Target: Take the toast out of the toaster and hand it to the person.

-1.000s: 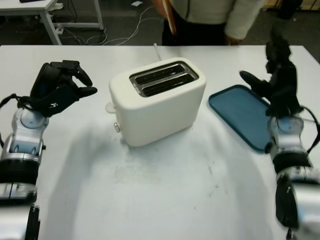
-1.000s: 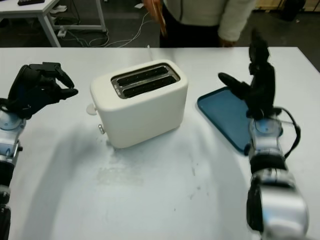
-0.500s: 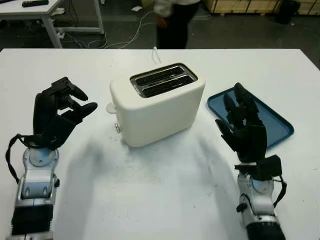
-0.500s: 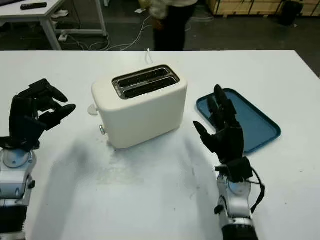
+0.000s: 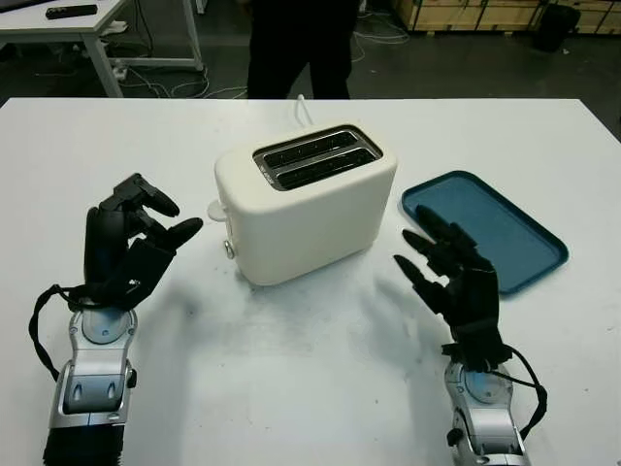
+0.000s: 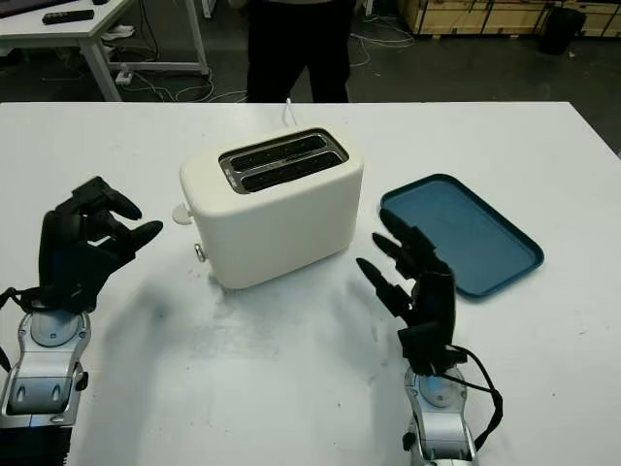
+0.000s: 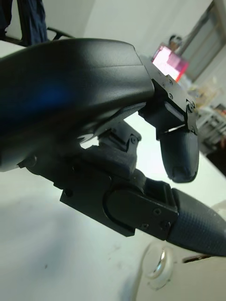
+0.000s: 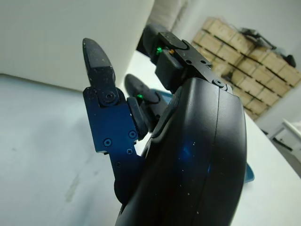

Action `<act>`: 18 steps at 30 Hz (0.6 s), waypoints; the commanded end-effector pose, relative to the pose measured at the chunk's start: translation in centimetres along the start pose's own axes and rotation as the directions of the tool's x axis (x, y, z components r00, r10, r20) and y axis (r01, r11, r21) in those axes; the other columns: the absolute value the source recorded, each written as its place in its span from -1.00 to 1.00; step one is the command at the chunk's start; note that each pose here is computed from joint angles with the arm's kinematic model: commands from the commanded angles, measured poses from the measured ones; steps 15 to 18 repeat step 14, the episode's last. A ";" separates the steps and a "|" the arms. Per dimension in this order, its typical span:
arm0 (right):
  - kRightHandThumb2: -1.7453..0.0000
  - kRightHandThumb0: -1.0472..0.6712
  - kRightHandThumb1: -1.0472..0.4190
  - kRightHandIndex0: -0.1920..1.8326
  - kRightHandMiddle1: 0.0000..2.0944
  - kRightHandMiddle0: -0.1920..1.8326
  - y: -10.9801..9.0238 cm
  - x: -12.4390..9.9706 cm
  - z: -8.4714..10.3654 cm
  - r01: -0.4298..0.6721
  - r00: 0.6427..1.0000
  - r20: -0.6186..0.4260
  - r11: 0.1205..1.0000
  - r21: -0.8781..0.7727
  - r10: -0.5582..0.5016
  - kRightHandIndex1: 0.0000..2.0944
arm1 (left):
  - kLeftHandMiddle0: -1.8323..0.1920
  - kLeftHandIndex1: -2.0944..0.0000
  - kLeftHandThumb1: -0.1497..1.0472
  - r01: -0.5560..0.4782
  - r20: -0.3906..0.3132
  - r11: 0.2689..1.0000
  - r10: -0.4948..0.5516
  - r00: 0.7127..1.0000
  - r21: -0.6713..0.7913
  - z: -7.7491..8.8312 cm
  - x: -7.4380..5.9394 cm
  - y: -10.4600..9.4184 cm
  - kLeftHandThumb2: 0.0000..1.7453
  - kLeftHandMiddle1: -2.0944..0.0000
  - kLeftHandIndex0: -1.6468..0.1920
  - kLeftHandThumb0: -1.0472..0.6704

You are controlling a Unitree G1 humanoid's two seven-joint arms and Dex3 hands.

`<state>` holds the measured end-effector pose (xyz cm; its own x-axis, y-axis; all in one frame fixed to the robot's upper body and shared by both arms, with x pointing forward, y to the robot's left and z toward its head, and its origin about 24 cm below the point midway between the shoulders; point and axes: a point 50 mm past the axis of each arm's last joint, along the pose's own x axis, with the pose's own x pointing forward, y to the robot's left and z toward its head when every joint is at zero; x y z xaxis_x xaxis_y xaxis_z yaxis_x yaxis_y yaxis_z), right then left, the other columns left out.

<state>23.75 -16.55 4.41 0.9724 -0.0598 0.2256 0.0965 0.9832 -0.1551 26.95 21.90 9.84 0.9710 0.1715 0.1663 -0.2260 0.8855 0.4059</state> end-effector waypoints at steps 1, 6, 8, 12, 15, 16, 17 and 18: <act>1.00 -0.21 -0.64 0.03 -0.89 -0.04 -0.1 -0.1 0.1 0.011 1.000 -0.026 1.000 -0.014 -0.012 -0.69 | -0.31 -0.30 0.32 0.023 -0.019 1.000 -0.023 1.000 0.005 0.0 0.3 -0.2 -0.94 -0.16 -0.22 -1.00; 1.00 -0.20 -0.63 0.04 -0.91 -0.03 -0.4 0.2 0.3 0.009 0.999 -0.049 1.000 -0.023 -0.010 -0.70 | -0.37 -0.15 0.26 0.063 -0.041 0.998 -0.064 0.997 -0.015 -0.4 0.4 -0.5 -0.90 -0.06 -0.34 -1.00; 1.00 -0.19 -0.63 0.05 -0.91 -0.02 -0.5 0.4 0.3 0.007 0.999 -0.043 1.000 -0.026 -0.008 -0.70 | -0.38 -0.11 0.26 0.075 -0.049 0.997 -0.076 0.996 -0.032 -0.4 0.4 -0.7 -0.88 -0.02 -0.37 -1.00; 1.00 -0.20 -0.62 0.06 -0.92 0.00 -0.7 0.6 0.3 0.009 0.999 -0.037 0.999 -0.033 -0.010 -0.69 | -0.45 0.01 0.13 0.085 -0.059 0.994 -0.089 0.994 -0.076 -0.5 0.5 -0.9 -0.86 0.07 -0.46 -1.00; 1.00 -0.19 -0.62 0.06 -0.92 0.01 -0.7 0.6 0.2 0.012 0.999 -0.033 1.000 -0.029 -0.013 -0.69 | -0.48 0.05 0.08 0.082 -0.067 0.993 -0.088 0.994 -0.082 -0.5 0.5 -1.0 -0.82 0.11 -0.48 -1.00; 1.00 -0.19 -0.62 0.06 -0.92 0.01 -0.7 0.6 0.2 0.012 0.999 -0.033 1.000 -0.029 -0.013 -0.69 | -0.48 0.05 0.08 0.082 -0.067 0.993 -0.088 0.994 -0.082 -0.5 0.5 -1.0 -0.82 0.11 -0.48 -1.00; 1.00 -0.19 -0.62 0.06 -0.92 0.01 -0.7 0.6 0.2 0.012 0.999 -0.033 1.000 -0.029 -0.013 -0.69 | -0.48 0.05 0.08 0.082 -0.067 0.993 -0.088 0.994 -0.082 -0.5 0.5 -1.0 -0.82 0.11 -0.48 -1.00; 1.00 -0.19 -0.62 0.06 -0.92 0.01 -0.7 0.6 0.2 0.012 0.999 -0.033 1.000 -0.029 -0.013 -0.69 | -0.48 0.05 0.08 0.082 -0.067 0.993 -0.088 0.994 -0.082 -0.5 0.5 -1.0 -0.82 0.11 -0.48 -1.00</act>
